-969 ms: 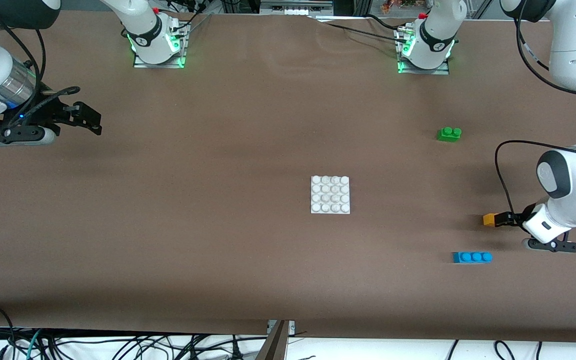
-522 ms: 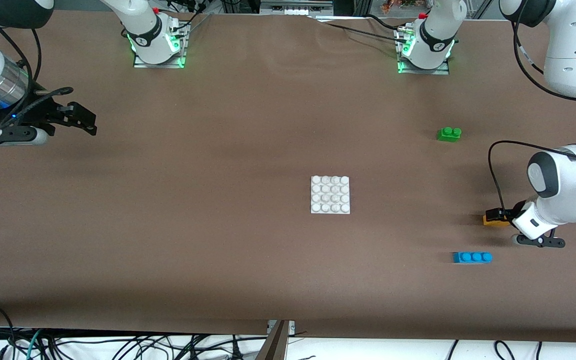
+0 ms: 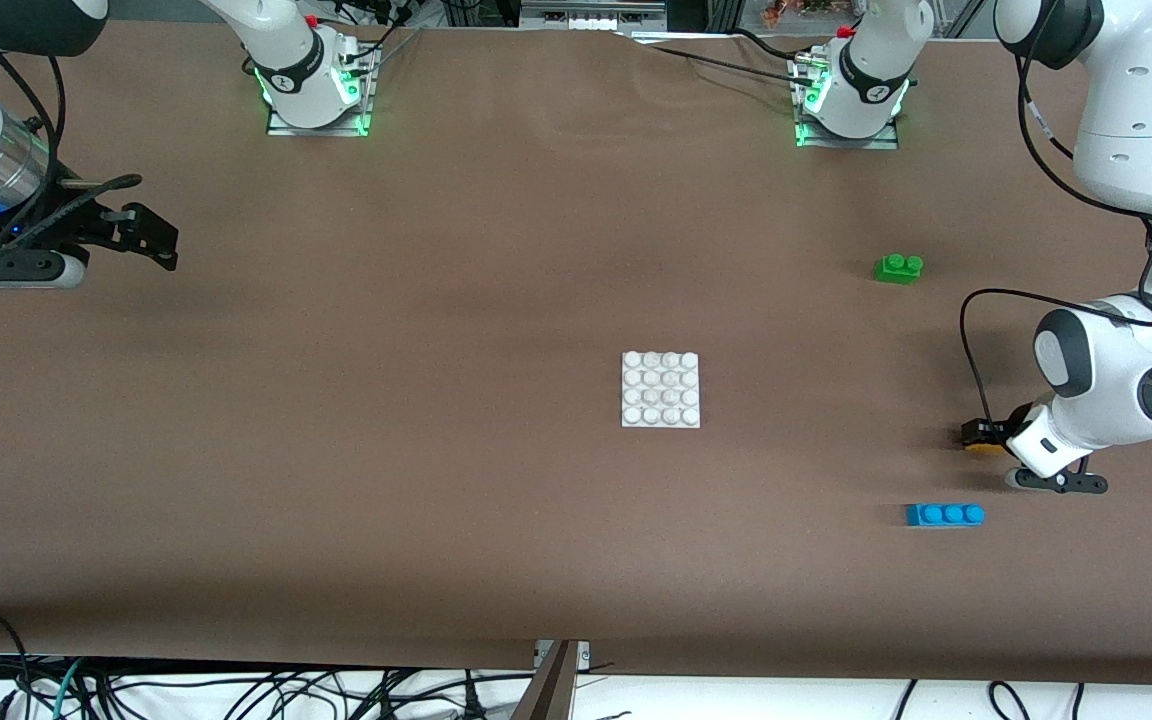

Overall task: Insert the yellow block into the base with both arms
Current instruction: 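Grasp the yellow brick with the left gripper and lift it, then carry the yellow brick with the left gripper over the base plate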

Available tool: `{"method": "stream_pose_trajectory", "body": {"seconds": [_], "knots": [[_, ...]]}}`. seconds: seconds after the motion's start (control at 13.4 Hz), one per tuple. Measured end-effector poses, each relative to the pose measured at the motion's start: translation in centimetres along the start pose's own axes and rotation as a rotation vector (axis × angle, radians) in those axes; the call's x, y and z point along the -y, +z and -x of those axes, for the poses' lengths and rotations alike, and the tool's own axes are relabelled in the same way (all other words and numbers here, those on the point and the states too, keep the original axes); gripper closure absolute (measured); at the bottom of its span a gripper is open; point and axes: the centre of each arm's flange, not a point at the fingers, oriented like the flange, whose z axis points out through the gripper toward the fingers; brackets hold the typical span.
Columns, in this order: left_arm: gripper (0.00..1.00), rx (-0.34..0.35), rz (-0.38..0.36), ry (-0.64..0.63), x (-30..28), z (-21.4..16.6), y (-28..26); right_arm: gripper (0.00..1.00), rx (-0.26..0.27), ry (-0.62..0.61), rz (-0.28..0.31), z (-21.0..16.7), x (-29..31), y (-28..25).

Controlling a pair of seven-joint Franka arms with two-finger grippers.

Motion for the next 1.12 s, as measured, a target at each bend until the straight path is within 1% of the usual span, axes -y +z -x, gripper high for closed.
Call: {"method": "stream_pose_trajectory", "body": {"seconds": [0.22,0.45,0.6,0.75,0.97,1.12], "knots": [[0.32,-0.011,0.001,0.004,-0.2,-0.5,-1.6,0.00,-0.005,0.000,0.000,-0.8,0.1,0.0],[0.32,0.010,0.028,0.047,-3.2,-1.3,-7.1,0.00,-0.007,0.001,0.000,-1.2,0.1,0.0],[0.32,0.002,0.054,0.105,-8.4,-2.0,-11.5,0.00,-0.006,0.003,0.000,-1.2,0.0,0.0],[0.32,-0.007,0.089,0.118,-15.4,-2.3,-14.7,0.00,-0.006,0.004,0.000,-1.2,-0.1,0.0],[0.32,-0.007,0.148,0.120,-26.2,-1.9,-16.5,0.00,-0.005,0.016,0.000,-1.3,-0.8,0.1],[0.32,0.008,0.170,0.126,-32.2,-0.9,-16.7,0.00,-0.003,0.022,0.000,-1.3,-1.2,0.2]]}}
